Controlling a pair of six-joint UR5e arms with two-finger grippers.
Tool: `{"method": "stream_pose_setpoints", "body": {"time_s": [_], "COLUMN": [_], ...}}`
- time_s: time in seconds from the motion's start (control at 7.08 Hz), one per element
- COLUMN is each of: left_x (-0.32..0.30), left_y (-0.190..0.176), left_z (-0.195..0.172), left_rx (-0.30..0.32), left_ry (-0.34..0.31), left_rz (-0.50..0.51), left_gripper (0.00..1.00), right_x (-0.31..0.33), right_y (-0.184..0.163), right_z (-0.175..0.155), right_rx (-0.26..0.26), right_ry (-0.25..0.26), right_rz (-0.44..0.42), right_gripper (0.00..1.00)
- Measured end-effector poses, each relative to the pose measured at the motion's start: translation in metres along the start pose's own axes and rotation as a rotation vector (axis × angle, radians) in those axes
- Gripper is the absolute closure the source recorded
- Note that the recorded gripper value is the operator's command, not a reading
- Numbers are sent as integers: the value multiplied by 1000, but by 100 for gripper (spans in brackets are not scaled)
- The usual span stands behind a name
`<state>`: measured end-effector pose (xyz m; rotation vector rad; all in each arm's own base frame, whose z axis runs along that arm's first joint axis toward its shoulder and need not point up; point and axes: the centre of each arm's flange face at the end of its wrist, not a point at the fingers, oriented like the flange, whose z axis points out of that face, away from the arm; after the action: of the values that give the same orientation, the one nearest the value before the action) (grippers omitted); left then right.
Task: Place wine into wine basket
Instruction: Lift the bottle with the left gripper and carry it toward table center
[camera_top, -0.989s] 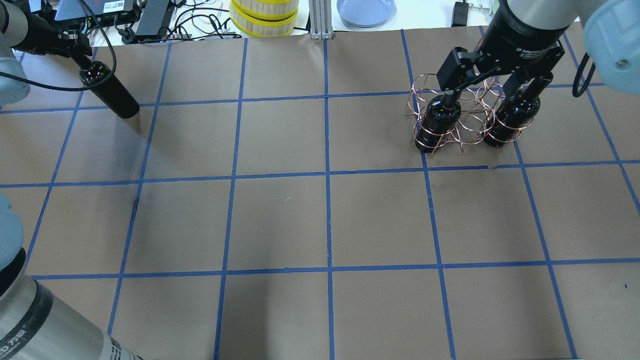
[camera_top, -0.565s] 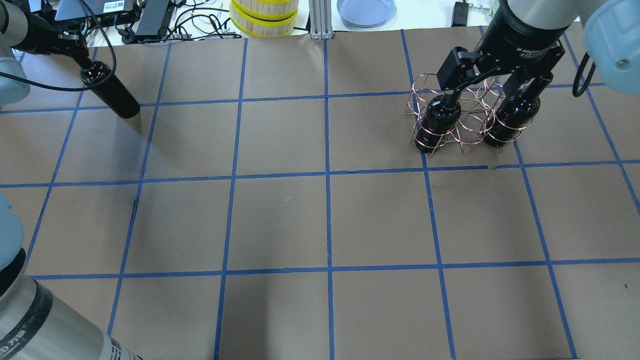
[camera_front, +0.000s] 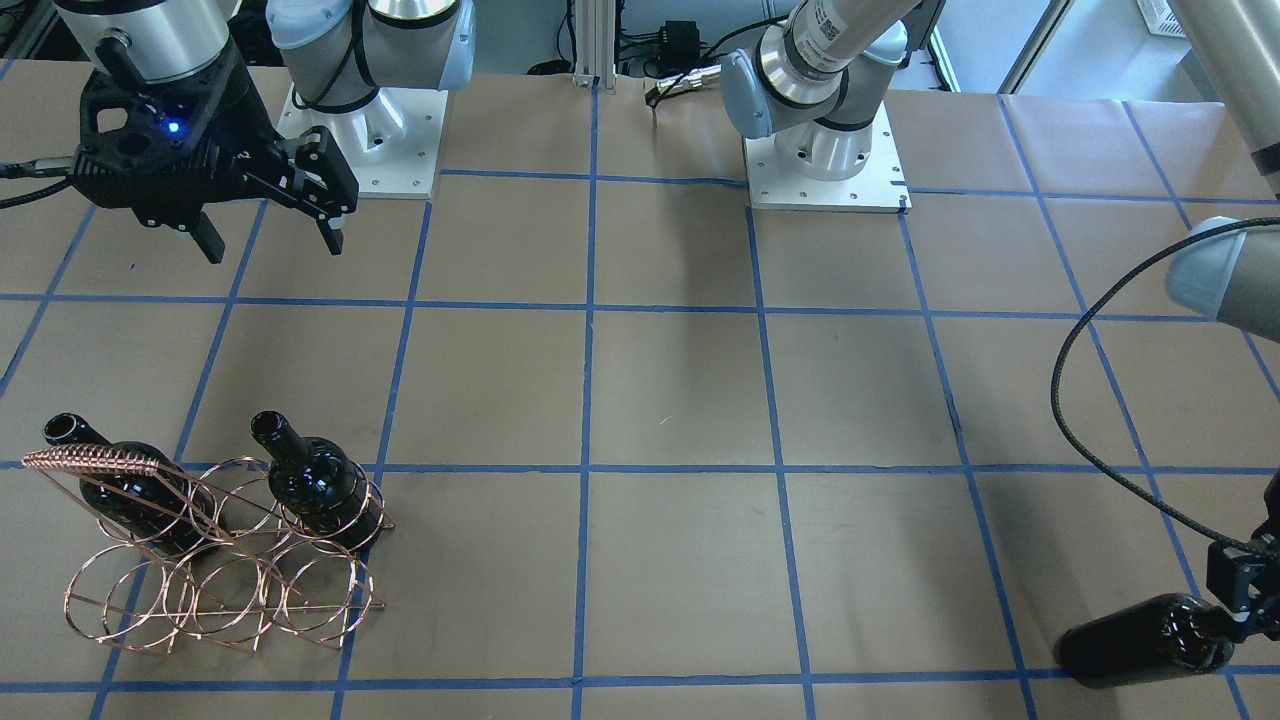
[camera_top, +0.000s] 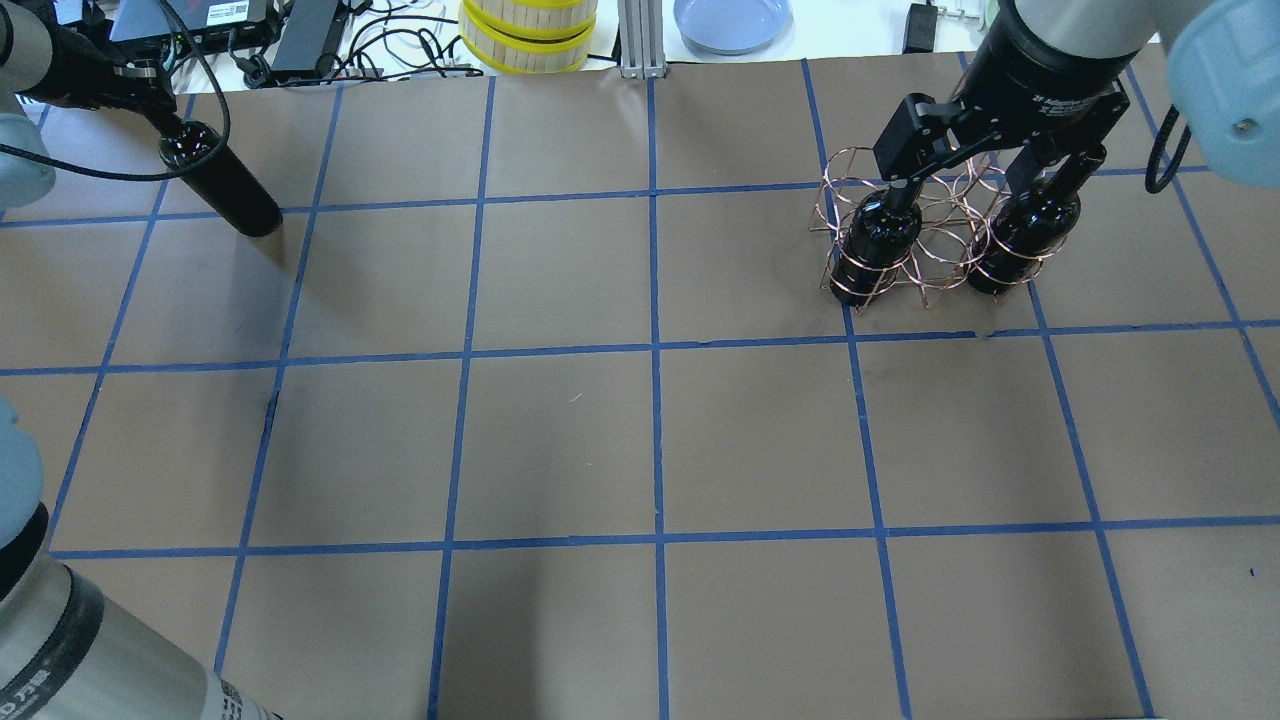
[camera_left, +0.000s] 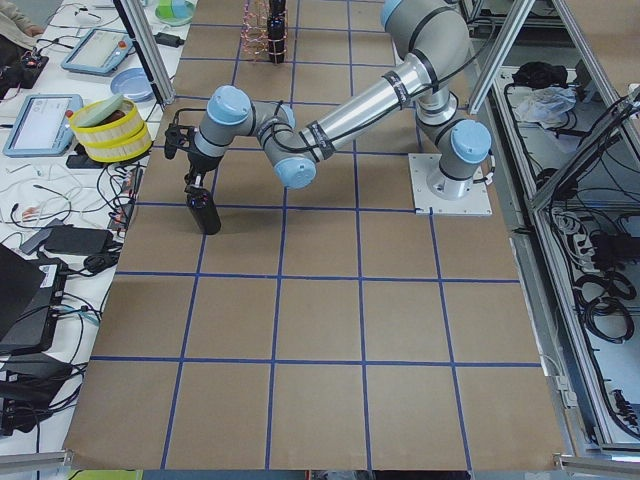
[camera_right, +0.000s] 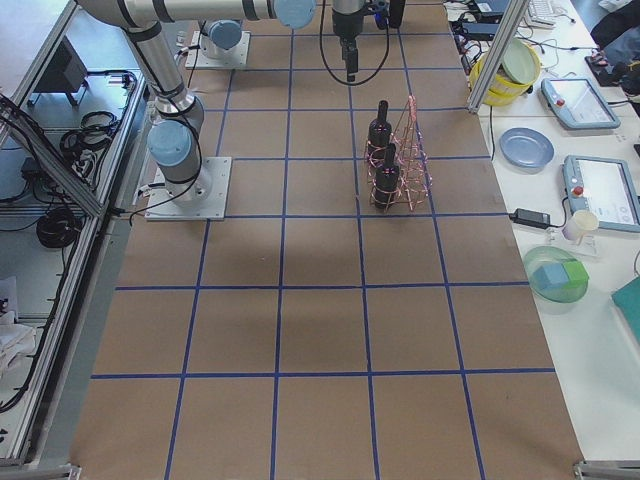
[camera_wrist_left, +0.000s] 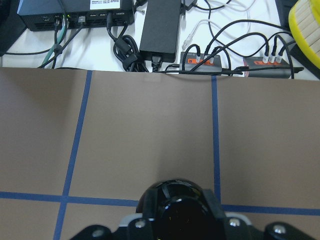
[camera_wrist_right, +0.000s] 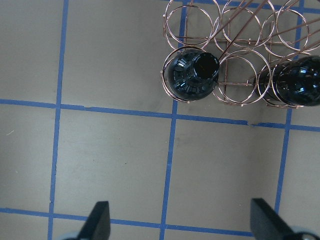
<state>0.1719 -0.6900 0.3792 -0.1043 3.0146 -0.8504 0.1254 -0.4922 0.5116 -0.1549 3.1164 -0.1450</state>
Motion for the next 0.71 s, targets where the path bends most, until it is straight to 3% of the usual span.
{"method": "stream_pose_setpoints", "body": {"time_s": [0.42, 0.71], "left_x": [70, 144], "left_y": [0, 20], "left_z": [-47, -80], "left_rx": [-26, -25], "left_ry": [-16, 15], "left_rz": [0, 6], "left_gripper": [100, 100], "right_x": [0, 0], "right_y": [0, 0], "right_z": [0, 0], "right_rx": [1, 1], "right_ry": [0, 0], "right_rz": [0, 0], "right_gripper": [0, 0]}}
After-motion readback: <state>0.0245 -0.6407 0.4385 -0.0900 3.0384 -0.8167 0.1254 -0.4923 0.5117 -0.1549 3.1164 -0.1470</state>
